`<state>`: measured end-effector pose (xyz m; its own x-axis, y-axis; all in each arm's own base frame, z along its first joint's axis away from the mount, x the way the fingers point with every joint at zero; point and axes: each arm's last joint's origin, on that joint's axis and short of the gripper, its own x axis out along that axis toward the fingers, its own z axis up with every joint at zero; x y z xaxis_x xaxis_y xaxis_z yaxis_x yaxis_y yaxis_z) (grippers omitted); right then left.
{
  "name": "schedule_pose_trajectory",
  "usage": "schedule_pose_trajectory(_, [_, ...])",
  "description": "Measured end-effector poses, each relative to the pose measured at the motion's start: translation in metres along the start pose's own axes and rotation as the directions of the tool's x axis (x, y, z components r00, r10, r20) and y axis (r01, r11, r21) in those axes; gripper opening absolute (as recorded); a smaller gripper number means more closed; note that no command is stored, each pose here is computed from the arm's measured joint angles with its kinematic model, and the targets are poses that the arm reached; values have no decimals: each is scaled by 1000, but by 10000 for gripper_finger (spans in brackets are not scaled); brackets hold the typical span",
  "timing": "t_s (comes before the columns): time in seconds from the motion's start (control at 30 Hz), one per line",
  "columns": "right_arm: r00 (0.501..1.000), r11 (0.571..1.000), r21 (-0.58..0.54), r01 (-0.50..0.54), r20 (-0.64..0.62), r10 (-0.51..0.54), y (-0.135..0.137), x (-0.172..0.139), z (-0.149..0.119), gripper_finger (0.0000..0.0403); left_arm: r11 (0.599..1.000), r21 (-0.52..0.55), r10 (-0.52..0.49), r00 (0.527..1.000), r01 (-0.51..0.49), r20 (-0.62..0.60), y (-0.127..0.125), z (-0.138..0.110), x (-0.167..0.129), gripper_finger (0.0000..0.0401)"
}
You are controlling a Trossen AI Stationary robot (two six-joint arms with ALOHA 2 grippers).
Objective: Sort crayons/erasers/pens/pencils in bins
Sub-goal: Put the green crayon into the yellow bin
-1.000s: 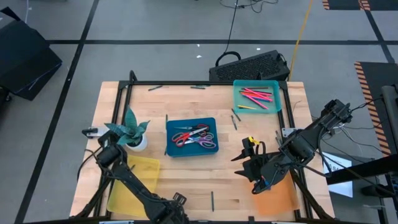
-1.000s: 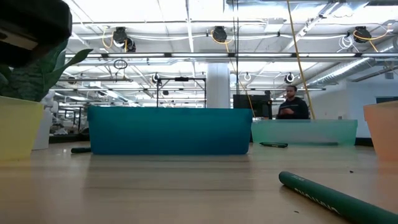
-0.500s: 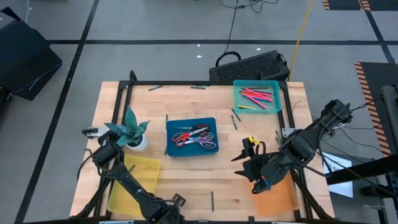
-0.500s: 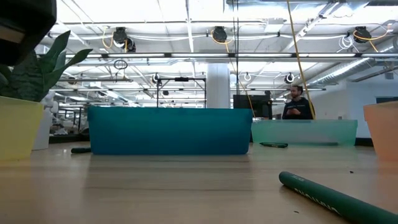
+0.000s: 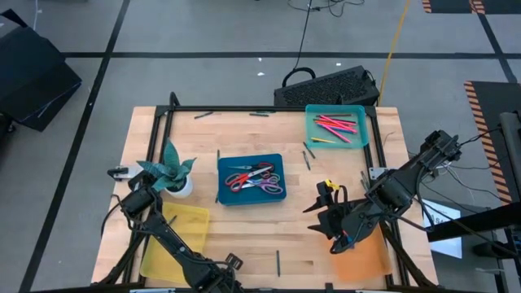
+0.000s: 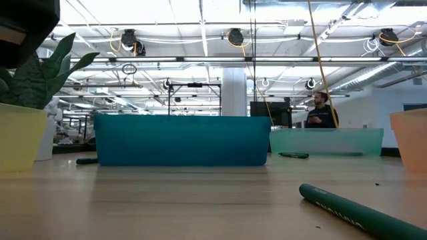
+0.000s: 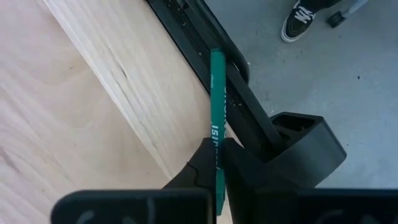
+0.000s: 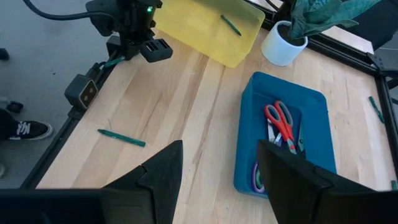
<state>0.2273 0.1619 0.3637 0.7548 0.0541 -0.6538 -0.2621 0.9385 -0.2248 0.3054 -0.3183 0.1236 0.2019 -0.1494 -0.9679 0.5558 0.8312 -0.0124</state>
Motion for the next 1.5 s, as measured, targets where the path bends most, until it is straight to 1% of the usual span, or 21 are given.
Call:
schedule_pose_trajectory(0.13, [1000, 1000, 0, -21, -2, 21, 1, 0, 0, 196, 1000, 4, 0, 1000, 0, 0, 0, 0, 0, 13])
schedule_pose_trajectory(0.53, [1000, 1000, -3, -22, -3, 22, 1, 0, 0, 196, 1000, 2, -5, 1000, 5, -4, 0, 0, 0, 11])
schedule_pose_trajectory(0.7, [1000, 1000, -3, -22, -3, 22, 1, 0, 0, 196, 1000, -19, -6, 1000, 6, -5, 1, 0, 0, 11])
schedule_pose_trajectory(0.8, [1000, 1000, -4, -22, -3, 22, 1, 0, 0, 196, 999, -32, -8, 1000, 8, 4, 0, 5, -5, 11])
schedule_pose_trajectory(0.9, [1000, 1000, -3, -22, -3, 22, 1, 0, 0, 196, 999, -33, -7, 1000, 7, 5, -1, 14, -16, 11])
schedule_pose_trajectory(0.97, [1000, 1000, -3, -22, -3, 22, 1, 0, 0, 196, 999, -31, 13, 1000, -14, -16, -1, 18, -23, 10])
schedule_pose_trajectory(1.1, [1000, 1000, -4, -22, -3, 22, 1, 0, 0, 196, 997, -39, 56, 992, -61, -113, 3, 17, -41, 10])
schedule_pose_trajectory(1.2, [1000, 1000, -21, -22, -2, 22, 1, 0, 0, 196, 996, -31, 72, 977, -80, -202, 3, 13, -54, 10])
schedule_pose_trajectory(1.33, [1000, 999, -26, -22, -1, 22, 1, 0, 0, 196, 995, -30, 86, 962, -97, -258, 6, 15, -75, 10])
schedule_pose_trajectory(1.43, [1000, 999, -26, -22, -1, 22, 1, 0, 0, 196, 985, -28, 153, 934, -171, -323, 14, 14, -96, 10])
schedule_pose_trajectory(1.5, [1000, 999, -26, -22, -1, 22, 1, 0, 0, 196, 973, -49, 195, 916, -226, -350, 21, 13, -112, 10])
